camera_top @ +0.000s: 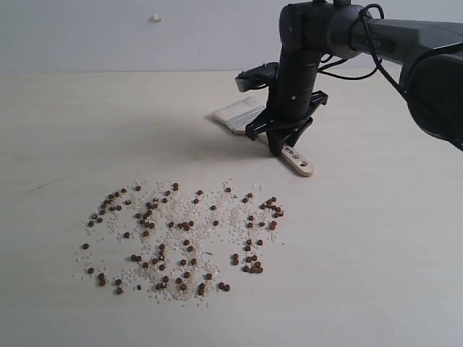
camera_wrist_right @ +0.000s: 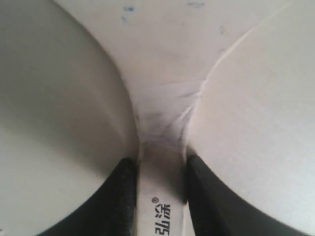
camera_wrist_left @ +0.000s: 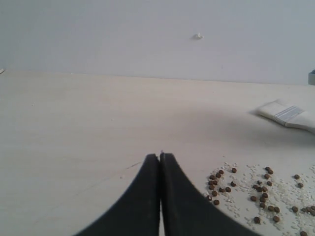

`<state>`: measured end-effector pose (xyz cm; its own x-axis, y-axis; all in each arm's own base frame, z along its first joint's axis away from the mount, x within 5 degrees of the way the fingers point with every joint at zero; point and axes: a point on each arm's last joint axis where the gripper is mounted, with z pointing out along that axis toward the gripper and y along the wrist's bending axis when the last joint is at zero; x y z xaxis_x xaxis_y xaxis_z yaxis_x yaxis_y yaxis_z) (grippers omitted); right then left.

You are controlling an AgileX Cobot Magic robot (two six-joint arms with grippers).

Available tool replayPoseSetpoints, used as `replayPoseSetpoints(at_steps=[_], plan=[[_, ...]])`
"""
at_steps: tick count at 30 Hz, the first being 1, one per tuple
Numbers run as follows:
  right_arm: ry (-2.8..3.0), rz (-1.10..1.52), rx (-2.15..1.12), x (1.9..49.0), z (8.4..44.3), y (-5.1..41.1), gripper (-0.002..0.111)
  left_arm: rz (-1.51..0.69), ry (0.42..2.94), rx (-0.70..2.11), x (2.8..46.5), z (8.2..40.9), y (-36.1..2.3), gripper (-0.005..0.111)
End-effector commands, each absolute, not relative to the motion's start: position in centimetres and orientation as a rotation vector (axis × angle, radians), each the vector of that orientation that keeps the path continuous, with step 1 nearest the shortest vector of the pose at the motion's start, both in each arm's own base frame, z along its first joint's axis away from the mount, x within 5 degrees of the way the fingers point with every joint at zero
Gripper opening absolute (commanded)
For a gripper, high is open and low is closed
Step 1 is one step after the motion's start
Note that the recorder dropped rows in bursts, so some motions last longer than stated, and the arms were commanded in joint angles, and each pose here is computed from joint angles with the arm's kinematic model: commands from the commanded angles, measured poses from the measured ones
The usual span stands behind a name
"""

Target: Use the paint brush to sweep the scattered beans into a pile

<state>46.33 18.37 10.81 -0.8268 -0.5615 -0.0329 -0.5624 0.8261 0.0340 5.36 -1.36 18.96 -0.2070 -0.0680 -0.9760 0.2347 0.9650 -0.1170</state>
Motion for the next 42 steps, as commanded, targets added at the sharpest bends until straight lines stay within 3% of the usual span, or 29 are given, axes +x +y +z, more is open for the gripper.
replayPoseSetpoints(at_steps=[1, 11, 42], plan=[[2.986, -0.057, -0.874, 46.6, 10.9, 17.5, 0.000, -0.268, 1.754, 0.131, 5.3, 18.9, -1.3, 0.000], [2.955, -0.116, -0.889, 46.8, 11.9, 17.2, 0.000, -0.268, 1.754, 0.131, 5.3, 18.9, -1.3, 0.000], [2.854, 0.077, -0.867, 46.1, 17.5, 18.1, 0.000, -0.257, 1.737, 0.146, 5.4, 19.0, -1.3, 0.000]])
